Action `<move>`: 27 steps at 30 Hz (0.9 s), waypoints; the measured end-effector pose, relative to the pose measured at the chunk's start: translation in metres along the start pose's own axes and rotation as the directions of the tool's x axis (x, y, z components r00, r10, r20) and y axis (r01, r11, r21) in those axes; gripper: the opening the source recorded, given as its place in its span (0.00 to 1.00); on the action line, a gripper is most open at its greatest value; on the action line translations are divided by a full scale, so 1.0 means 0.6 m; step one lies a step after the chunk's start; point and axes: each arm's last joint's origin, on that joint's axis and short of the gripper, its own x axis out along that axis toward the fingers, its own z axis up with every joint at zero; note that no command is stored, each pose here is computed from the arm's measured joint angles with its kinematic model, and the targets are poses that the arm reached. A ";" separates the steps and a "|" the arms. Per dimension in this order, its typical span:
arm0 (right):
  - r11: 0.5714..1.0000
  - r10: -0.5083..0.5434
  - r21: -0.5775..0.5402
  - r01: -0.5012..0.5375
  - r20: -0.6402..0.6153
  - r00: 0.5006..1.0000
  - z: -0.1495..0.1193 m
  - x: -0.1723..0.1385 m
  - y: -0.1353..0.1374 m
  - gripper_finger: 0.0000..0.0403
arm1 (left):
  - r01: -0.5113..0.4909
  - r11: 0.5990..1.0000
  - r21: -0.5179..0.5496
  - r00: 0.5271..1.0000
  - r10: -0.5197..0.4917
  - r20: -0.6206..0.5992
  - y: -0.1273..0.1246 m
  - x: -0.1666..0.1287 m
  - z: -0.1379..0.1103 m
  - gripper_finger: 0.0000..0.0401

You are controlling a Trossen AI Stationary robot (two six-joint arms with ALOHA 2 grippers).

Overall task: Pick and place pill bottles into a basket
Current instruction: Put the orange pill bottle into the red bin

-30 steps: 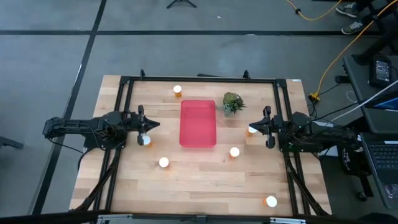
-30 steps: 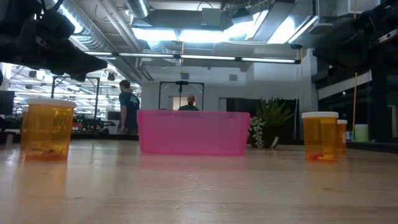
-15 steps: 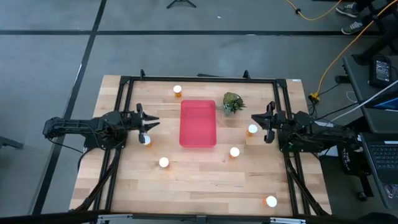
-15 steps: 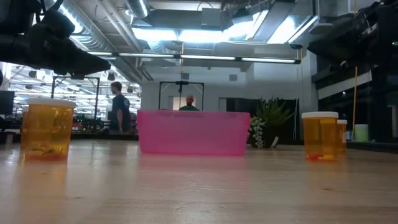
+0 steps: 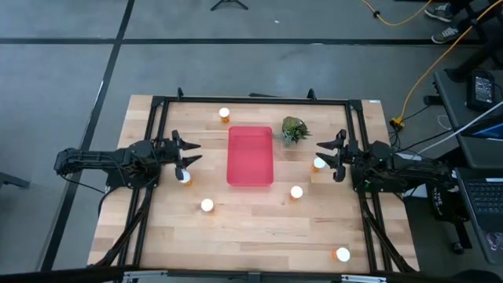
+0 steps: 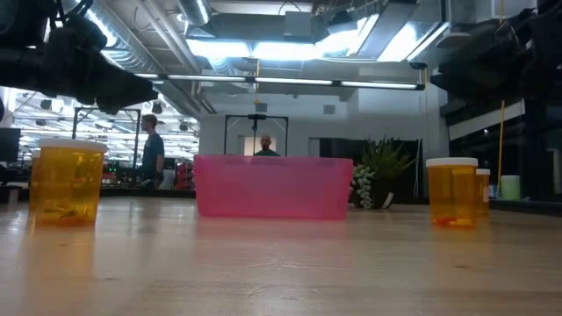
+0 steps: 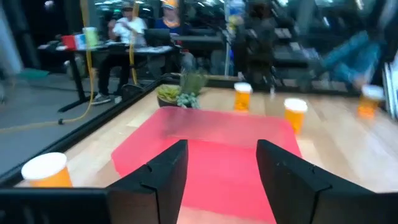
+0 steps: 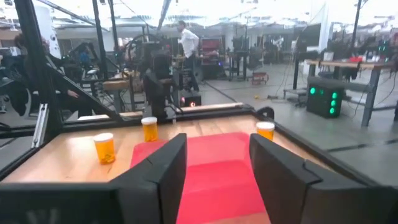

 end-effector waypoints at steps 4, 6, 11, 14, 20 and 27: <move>0.999 -0.002 0.041 0.003 -0.024 1.000 -0.004 0.000 0.000 0.43 | -0.030 0.999 -0.037 0.999 0.031 0.021 0.001 -0.002 0.013 0.47; 0.998 -0.003 0.069 0.006 -0.040 0.999 -0.003 0.000 0.000 0.42 | -0.054 0.997 -0.045 0.998 0.055 0.023 0.002 -0.002 0.019 0.47; 0.994 -0.052 0.091 0.058 -0.067 0.996 0.022 0.000 -0.001 0.38 | -0.141 0.989 -0.036 0.990 0.140 -0.013 0.003 0.004 0.037 0.47; 0.993 -0.102 0.046 0.106 -0.077 0.992 0.040 0.004 -0.002 0.39 | -0.161 0.987 -0.017 0.986 0.160 -0.048 0.000 0.012 0.052 0.47; 0.993 -0.116 -0.023 0.114 -0.105 0.988 0.080 0.016 0.000 0.40 | -0.240 0.969 0.050 0.964 0.244 -0.109 0.004 0.037 0.083 0.47; 0.964 -0.264 -0.062 0.257 -0.163 0.951 0.097 0.035 -0.004 0.40 | -0.419 0.903 0.097 0.883 0.430 -0.190 0.035 0.066 0.095 0.47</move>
